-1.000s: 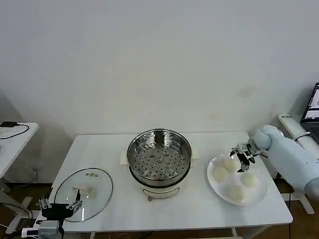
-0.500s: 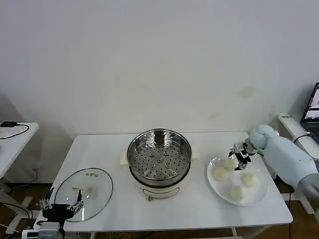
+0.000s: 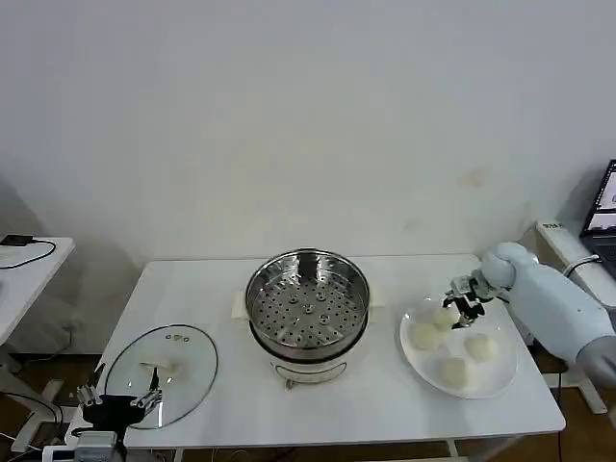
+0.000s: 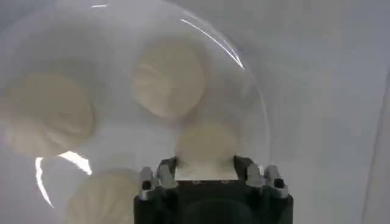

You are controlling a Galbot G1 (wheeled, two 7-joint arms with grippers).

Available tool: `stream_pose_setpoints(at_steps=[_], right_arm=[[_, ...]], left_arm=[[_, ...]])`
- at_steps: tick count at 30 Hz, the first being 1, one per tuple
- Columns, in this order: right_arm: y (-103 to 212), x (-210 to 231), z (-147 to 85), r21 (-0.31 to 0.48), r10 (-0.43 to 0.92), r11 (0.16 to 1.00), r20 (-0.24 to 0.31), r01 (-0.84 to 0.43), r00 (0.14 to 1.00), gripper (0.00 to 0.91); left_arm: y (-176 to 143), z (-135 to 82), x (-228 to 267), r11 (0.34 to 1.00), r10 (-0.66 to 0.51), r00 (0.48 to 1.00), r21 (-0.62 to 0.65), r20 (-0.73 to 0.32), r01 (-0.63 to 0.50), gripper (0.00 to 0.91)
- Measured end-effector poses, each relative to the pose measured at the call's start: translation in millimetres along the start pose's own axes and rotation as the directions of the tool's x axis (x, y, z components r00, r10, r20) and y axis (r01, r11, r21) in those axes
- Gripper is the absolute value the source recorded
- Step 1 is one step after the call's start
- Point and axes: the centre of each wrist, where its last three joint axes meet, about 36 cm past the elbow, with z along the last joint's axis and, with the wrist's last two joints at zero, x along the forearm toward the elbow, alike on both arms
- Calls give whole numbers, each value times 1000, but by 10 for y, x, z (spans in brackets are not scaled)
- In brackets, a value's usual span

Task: Take steamed baozi put them in steamer then cover it.

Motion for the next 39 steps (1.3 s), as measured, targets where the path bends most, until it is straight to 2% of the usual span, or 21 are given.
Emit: stream_pose_setpoints(at_steps=[8, 16, 23, 27, 32, 39], right_arm=[[-30, 198, 28, 11, 27, 1000, 8, -27, 1000, 544], [-169, 752, 46, 45, 99, 994, 10, -100, 995, 544], [-456, 1356, -200, 124, 176, 976, 32, -178, 984, 544], [-666, 1671, -420, 164, 219, 961, 53, -224, 974, 544], [-943, 1970, -820, 234, 256, 933, 96, -272, 962, 544], [-1255, 2072, -1639, 370, 239, 883, 176, -289, 955, 544]], left_arm=[[-10, -3, -1, 1000, 4, 1000, 0, 0, -4, 907], [-21, -1, -20, 1000, 20, 1000, 3, -3, -20, 907], [-21, -16, 3, 1000, 31, 1000, -3, 0, -31, 907], [-9, -19, 10, 999, 33, 999, -14, -2, -33, 907], [4, -25, 11, 999, 32, 999, -20, 0, -32, 907], [21, -42, 15, 999, 27, 1000, -22, 3, -27, 907]])
